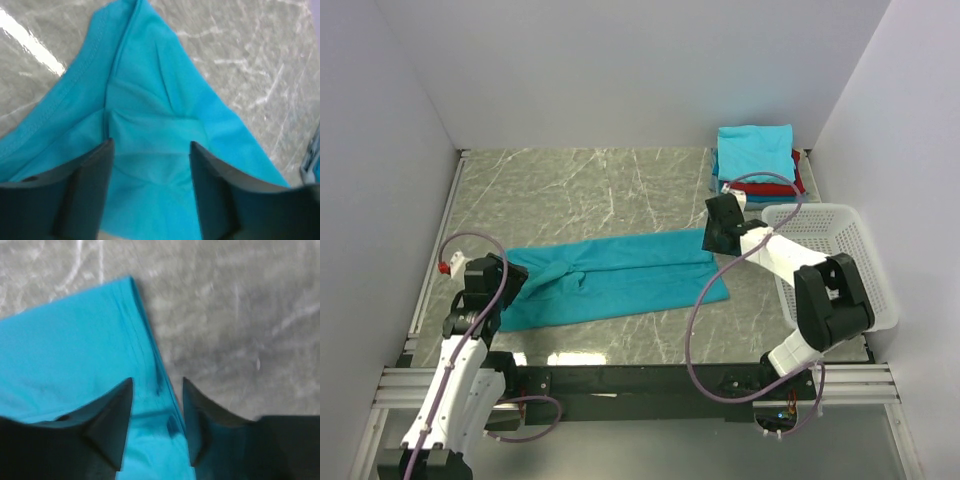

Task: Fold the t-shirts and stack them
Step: Fold the tshirt

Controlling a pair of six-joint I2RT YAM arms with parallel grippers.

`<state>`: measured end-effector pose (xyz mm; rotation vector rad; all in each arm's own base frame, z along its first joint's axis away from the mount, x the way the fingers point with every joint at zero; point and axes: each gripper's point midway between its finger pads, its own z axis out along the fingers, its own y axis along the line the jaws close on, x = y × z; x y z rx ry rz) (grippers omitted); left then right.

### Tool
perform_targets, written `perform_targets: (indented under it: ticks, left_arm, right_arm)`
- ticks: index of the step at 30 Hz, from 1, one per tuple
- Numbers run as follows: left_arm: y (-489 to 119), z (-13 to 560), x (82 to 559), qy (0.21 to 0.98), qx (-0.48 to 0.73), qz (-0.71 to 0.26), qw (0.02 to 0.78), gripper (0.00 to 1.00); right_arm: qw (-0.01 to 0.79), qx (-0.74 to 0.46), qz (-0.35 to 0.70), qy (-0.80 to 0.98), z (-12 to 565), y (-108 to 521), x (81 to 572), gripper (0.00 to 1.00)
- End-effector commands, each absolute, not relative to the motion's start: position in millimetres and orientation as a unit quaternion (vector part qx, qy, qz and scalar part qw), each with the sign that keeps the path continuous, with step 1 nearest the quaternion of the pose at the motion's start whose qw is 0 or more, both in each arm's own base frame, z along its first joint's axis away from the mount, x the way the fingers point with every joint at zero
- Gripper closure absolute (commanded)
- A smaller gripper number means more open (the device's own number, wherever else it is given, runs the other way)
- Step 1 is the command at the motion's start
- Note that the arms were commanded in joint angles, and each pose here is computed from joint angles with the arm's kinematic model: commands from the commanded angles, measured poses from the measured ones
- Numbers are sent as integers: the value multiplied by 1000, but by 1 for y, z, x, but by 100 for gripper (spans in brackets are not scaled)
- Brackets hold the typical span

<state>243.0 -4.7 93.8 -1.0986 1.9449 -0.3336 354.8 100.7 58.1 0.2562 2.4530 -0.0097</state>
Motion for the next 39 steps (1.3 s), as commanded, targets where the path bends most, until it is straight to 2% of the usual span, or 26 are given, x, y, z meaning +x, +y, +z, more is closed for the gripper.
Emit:
perform_targets:
  ticks: [1,2,4,5,9,12,16,20,22,29,34,39]
  left_arm:
    - [-18,98,233,758,-475,-181,409,25]
    - [-21,100,230,759,-473,-189,406,13]
    - [-19,122,231,746,-470,-199,427,6]
    - [-15,125,227,745,-476,-187,429,0]
    - [-6,162,234,721,-471,-186,472,1]
    - [-8,168,255,722,-454,-193,486,1]
    - [-42,153,288,782,-382,-234,433,1]
    - [-54,121,312,827,-362,-226,365,1]
    - [-48,108,320,836,-374,-201,348,1]
    - [1,100,330,827,-406,-70,383,1]
    - [9,99,341,830,-397,-45,389,1]
    - [-5,78,342,863,-366,-60,344,1]
  right_arm:
    - [363,117,11,924,82,100,347,47]
    - [365,119,13,923,84,99,346,41]
    - [374,117,23,920,98,101,345,29]
    - [377,116,29,918,104,102,345,28]
    - [407,64,104,905,136,134,346,24]
    - [418,-16,179,890,158,180,339,20]
    - [421,-72,195,883,166,217,334,20]
    - [390,-86,229,888,151,241,326,20]
    - [372,-87,232,895,138,246,322,20]
    - [351,-85,214,908,113,240,314,20]
    - [336,-84,211,914,100,240,311,20]
    - [339,-76,193,918,97,233,313,20]
